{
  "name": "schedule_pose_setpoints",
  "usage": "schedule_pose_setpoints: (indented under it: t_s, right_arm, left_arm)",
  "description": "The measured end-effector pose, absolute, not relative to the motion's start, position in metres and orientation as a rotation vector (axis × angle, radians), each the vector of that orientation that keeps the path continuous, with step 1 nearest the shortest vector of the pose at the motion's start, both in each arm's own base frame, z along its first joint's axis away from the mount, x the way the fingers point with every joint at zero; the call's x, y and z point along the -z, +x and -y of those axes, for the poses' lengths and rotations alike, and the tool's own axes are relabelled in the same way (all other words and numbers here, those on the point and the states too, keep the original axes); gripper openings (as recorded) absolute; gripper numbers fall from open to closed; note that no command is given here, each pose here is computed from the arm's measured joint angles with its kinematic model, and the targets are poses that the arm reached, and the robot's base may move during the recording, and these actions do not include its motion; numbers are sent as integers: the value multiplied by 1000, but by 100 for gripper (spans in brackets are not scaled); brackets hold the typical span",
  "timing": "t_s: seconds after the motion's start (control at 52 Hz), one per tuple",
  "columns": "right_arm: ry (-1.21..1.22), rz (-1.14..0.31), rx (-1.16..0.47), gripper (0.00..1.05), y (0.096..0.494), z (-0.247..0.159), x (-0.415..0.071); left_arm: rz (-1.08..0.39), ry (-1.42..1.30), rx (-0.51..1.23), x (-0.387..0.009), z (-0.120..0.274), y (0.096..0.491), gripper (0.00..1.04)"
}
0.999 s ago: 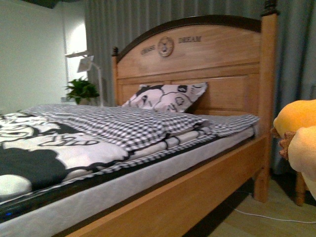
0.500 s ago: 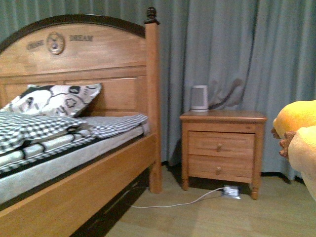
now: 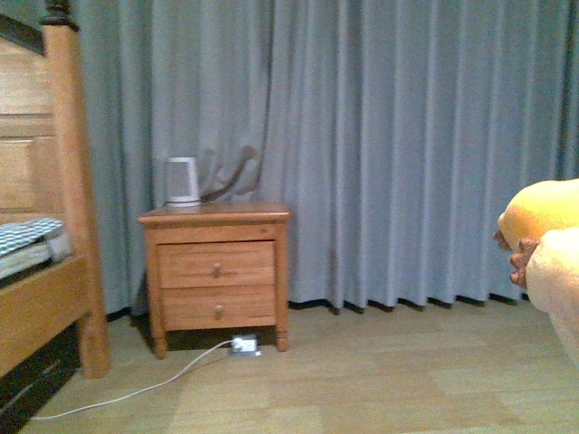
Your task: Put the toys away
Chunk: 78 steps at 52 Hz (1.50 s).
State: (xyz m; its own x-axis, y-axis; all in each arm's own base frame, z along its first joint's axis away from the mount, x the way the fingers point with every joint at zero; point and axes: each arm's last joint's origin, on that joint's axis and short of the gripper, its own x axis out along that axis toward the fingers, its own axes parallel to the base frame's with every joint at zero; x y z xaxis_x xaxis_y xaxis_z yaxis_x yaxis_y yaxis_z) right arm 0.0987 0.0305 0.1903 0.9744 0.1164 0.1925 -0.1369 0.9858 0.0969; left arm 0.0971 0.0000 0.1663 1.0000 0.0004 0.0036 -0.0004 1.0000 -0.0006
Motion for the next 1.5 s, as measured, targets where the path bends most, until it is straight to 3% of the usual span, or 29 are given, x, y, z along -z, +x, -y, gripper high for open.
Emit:
schedule_pose_setpoints:
  t_s: [1.499]
  right_arm:
    - [112, 189, -127, 7, 99, -30, -190]
  left_arm:
    - [4, -1, 0, -166, 0, 97, 98]
